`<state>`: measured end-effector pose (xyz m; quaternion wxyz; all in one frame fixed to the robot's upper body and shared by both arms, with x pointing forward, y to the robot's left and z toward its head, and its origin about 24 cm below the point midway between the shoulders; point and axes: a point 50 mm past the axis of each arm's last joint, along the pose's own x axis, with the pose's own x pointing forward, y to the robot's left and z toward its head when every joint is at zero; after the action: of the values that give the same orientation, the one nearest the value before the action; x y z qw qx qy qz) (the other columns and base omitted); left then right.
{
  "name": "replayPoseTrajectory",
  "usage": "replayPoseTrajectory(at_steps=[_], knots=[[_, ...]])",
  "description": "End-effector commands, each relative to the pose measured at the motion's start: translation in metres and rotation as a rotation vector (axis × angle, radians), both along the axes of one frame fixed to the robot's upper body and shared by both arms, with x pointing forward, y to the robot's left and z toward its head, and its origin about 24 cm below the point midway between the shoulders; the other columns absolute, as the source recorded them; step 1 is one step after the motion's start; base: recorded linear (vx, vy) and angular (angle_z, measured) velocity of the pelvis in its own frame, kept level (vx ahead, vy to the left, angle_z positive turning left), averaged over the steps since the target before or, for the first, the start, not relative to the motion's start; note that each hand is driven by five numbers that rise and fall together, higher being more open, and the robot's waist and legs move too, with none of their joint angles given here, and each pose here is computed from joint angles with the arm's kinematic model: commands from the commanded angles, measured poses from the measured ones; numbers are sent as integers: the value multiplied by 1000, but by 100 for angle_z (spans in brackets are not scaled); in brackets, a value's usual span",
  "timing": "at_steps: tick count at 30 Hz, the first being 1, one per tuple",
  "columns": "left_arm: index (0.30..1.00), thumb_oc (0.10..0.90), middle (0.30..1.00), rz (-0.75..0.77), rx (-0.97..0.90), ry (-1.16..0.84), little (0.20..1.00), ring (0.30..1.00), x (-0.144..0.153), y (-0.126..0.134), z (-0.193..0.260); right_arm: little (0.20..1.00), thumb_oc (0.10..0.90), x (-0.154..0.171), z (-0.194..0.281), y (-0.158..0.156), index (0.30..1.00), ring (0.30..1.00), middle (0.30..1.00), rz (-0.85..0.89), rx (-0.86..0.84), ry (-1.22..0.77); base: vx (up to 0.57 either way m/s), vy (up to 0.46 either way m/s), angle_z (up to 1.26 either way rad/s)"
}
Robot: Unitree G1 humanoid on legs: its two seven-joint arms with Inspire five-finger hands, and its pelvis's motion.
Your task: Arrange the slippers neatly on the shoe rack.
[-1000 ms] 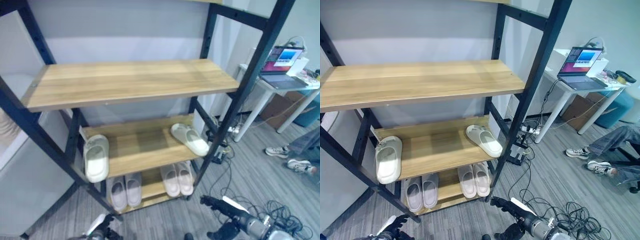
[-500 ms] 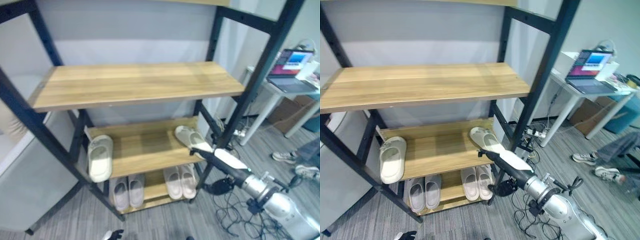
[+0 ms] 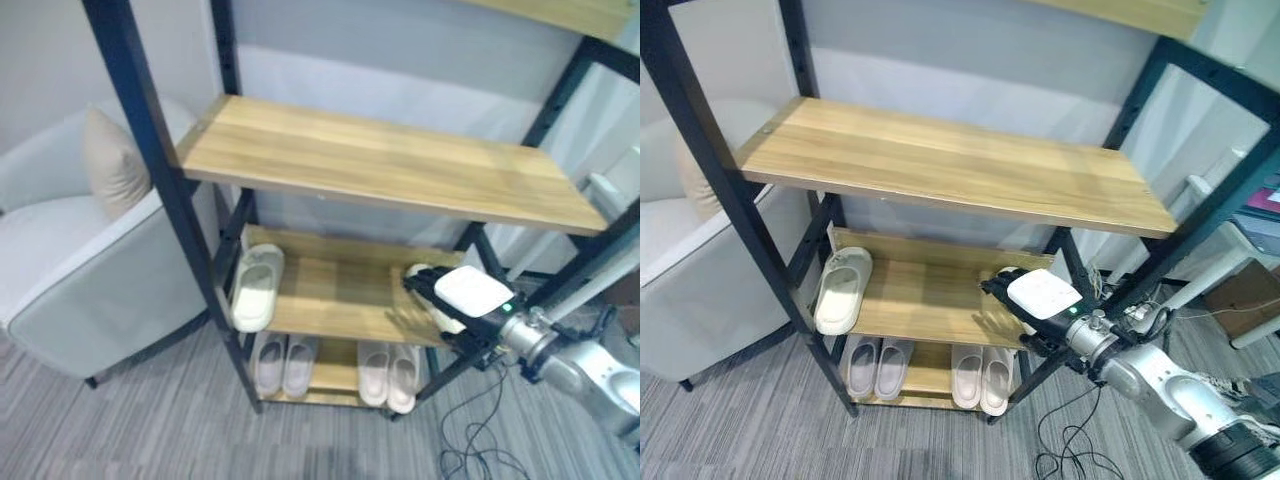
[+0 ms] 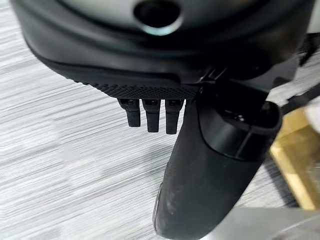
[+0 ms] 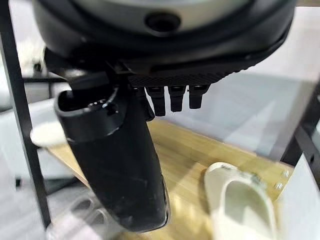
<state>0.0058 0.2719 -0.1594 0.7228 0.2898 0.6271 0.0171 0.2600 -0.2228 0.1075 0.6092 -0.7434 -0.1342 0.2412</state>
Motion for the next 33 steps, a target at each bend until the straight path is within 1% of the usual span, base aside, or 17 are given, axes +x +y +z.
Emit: replayPoseTrajectory(at_steps=[1,2,3,5,6,8,9,10,12,16,18,19,25,30,32,33], knots=[[900,800,900,-50,-13,-80,900,900,35,-7,0,900,800,29,67,2,900,900,900,7,-52,-288,4,9,17],[900,800,900,-47,-14,-81,900,900,35,-8,-1,900,800,30,68,3,900,900,900,9,-52,-288,-17,20,20],[900,800,900,-72,-22,-92,900,900,40,-11,-1,900,800,40,76,2,900,900,900,-13,-69,-314,-23,13,15],[900,800,900,-75,-25,-103,900,900,43,-12,-1,900,800,47,80,4,900,900,900,-15,-73,-328,-14,8,2],[900,800,900,-89,-26,-131,900,900,51,-14,0,900,800,57,83,6,900,900,900,-33,-67,-335,0,0,0],[900,800,900,-86,-27,-132,900,900,51,-15,0,900,800,58,83,7,900,900,900,-30,-68,-336,-4,13,4],[900,800,900,-101,-26,-171,900,900,62,-15,2,900,800,67,84,5,900,900,900,-60,-91,-338,-16,34,9],[900,800,900,-115,-21,-228,900,900,77,-15,6,900,800,77,90,8,900,900,900,-66,-129,-352,-37,41,11],[900,800,900,-127,-17,-252,900,900,85,-15,8,900,800,85,96,9,900,900,900,-73,-179,-361,-65,30,12],[900,800,900,-132,-15,-264,900,900,93,-17,9,900,800,94,111,14,900,900,900,-84,-206,-388,-51,22,13],[900,800,900,-134,-20,-264,900,900,95,-18,9,900,800,98,118,12,900,900,900,-101,-217,-394,-10,7,3],[900,800,900,-136,-25,-271,900,900,96,-19,9,900,800,102,126,6,900,900,900,-139,-238,-404,2,12,10],[900,800,900,-137,-29,-258,900,900,94,-20,8,900,800,105,125,-9,900,900,900,-209,-247,-387,15,5,10],[900,800,900,-137,-37,-247,900,900,93,-21,7,900,800,100,121,-24,900,900,900,-252,-251,-364,0,0,0],[900,800,900,-155,-55,-277,900,900,101,-26,9,900,800,95,115,-31,900,900,900,-260,-264,-344,0,0,0],[900,800,900,-183,-86,-330,900,900,111,-33,12,900,800,89,112,-39,900,900,900,-275,-274,-325,11,-2,3]])
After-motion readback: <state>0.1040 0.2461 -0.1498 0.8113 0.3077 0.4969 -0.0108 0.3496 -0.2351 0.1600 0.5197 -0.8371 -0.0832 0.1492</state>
